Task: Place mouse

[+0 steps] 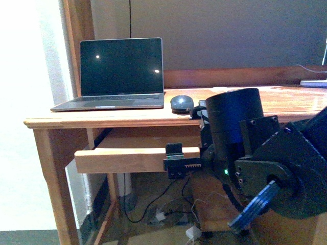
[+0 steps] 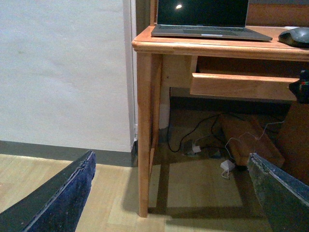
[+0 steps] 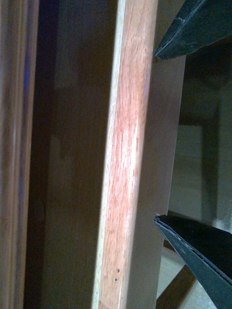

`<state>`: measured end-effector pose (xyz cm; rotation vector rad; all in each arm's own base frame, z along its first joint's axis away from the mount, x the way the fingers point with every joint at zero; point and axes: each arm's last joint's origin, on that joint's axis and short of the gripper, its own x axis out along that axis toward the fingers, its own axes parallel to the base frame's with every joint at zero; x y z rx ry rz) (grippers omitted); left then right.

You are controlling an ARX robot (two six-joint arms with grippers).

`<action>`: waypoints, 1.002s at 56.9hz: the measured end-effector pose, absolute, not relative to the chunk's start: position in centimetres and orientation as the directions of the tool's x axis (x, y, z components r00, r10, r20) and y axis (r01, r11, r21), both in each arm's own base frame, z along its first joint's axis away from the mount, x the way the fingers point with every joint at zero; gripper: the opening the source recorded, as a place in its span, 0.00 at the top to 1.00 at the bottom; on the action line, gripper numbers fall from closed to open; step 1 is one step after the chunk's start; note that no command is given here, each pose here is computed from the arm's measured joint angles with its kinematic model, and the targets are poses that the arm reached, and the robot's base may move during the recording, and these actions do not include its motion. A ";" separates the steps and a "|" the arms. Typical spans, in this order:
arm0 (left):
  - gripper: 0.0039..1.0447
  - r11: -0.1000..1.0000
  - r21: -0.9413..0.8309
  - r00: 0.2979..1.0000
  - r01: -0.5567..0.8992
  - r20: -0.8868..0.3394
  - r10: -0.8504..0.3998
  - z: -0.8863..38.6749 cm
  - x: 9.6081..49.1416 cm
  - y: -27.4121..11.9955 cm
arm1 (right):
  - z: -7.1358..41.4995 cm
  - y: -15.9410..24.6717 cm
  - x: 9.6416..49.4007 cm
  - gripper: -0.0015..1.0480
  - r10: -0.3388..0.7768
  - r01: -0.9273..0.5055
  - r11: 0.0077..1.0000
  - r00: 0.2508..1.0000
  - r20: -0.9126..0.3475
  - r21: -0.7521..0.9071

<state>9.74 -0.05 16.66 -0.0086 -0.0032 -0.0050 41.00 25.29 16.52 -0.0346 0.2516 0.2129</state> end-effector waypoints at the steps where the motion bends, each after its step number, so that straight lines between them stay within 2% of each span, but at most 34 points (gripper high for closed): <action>1: 0.07 1.000 -0.009 1.000 0.005 0.003 -0.005 16.7 9.7 0.0 | 16.5 25.6 41.2 0.07 0.205 -0.214 0.977 0.946 -0.249 -0.009; 13: 0.07 1.000 -0.009 1.000 0.005 0.003 -0.005 16.7 9.7 0.0 | 16.7 28.8 43.3 0.07 0.188 -0.197 0.980 0.952 -0.239 -0.012; 22: 0.07 1.000 -0.009 1.000 0.005 0.003 -0.005 16.7 9.7 0.0 | 16.6 30.0 43.7 0.07 0.160 -0.165 0.986 0.956 -0.244 0.001; 33: 0.07 1.000 -0.009 1.000 0.005 0.003 -0.005 16.7 9.7 0.0 | 16.6 30.3 43.6 0.07 0.179 -0.179 0.984 0.953 -0.243 0.021; 47: 0.07 1.000 -0.009 1.000 0.005 0.003 -0.005 16.7 9.7 0.0 | 17.1 28.2 42.2 0.07 0.249 -0.242 0.969 0.938 -0.243 0.057; 57: 0.07 1.000 -0.009 1.000 0.005 0.003 -0.005 16.7 9.7 0.0 | 20.8 24.5 39.1 0.07 0.309 -0.290 0.949 0.934 -0.179 0.125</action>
